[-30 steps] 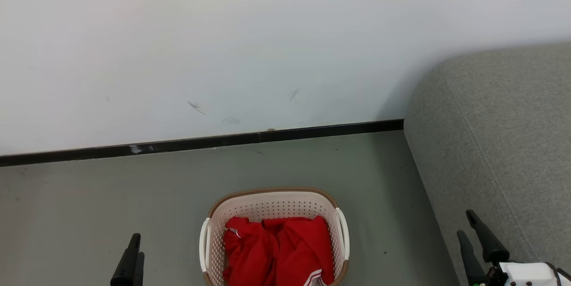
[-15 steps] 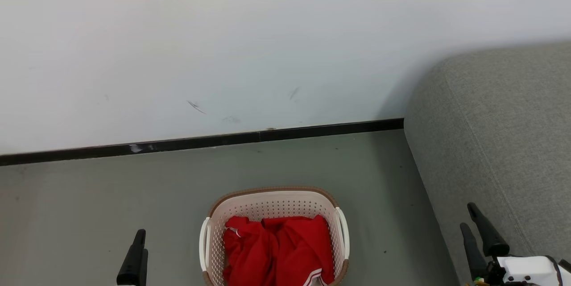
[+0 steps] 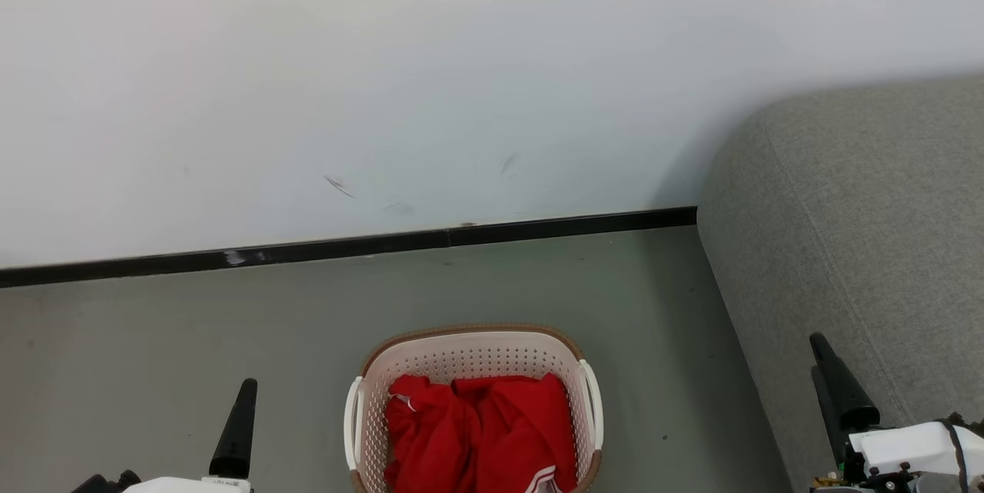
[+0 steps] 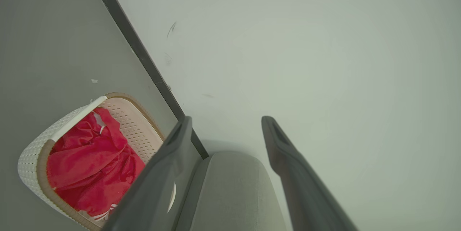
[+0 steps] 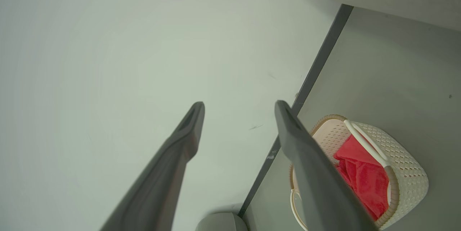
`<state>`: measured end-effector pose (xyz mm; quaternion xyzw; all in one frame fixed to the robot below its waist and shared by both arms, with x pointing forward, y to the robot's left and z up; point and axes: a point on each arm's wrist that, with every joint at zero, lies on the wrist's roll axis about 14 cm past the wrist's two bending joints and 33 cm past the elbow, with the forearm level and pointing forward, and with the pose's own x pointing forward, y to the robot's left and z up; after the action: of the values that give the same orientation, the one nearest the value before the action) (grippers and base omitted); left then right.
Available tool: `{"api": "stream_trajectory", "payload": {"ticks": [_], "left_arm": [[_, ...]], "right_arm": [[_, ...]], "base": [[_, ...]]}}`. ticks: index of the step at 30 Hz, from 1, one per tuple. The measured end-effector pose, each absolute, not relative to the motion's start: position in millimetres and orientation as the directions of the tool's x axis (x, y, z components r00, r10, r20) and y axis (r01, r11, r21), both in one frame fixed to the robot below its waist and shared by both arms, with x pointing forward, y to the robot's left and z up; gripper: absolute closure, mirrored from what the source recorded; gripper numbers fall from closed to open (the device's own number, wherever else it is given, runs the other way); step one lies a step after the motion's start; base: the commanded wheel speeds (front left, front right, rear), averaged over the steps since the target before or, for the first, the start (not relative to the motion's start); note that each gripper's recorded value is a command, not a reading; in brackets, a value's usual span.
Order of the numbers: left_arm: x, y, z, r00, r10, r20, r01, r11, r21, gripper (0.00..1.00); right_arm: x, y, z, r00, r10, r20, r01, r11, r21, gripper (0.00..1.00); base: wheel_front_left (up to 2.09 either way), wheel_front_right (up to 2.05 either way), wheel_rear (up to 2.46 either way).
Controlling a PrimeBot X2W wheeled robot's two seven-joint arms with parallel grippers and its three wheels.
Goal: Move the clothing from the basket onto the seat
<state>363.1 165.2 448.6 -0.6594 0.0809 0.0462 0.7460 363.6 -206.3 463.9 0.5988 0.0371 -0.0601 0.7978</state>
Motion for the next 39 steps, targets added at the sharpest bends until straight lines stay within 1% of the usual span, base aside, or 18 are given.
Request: {"api": "stream_trajectory", "payload": {"ticks": [6,11,18,26,39], "left_arm": [[366.1,162.5,452.2,0.984,-0.05,-0.169,-0.155,0.212,-0.965,0.0],[370.1,165.9,458.1,0.988,-0.047,-0.15,-0.129,0.309,-0.942,0.0],[371.4,168.4,463.9,0.991,-0.041,-0.129,-0.1,0.419,-0.902,0.0],[372.9,174.8,471.3,0.994,-0.037,-0.1,-0.061,0.577,-0.815,0.0],[371.3,174.4,474.9,0.996,-0.044,-0.078,-0.016,0.768,-0.64,0.0]], "right_arm": [[367.8,-205.4,474.6,0.994,-0.046,-0.096,0.106,0.381,0.918,0.0],[373.9,-200.6,488.5,0.998,-0.023,-0.053,0.057,0.483,0.874,0.0],[375.7,-193.3,498.7,1.0,0.016,-0.019,0.005,0.63,0.777,0.0],[374.2,-180.1,502.3,0.997,0.077,-0.004,-0.057,0.775,0.63,0.0],[370.3,-164.1,499.4,0.991,0.136,-0.002,-0.122,0.895,0.429,0.0]], "base": [[0.0,0.0,0.0],[0.0,0.0,0.0],[0.0,0.0,0.0],[0.0,0.0,0.0],[0.0,0.0,0.0]]}}
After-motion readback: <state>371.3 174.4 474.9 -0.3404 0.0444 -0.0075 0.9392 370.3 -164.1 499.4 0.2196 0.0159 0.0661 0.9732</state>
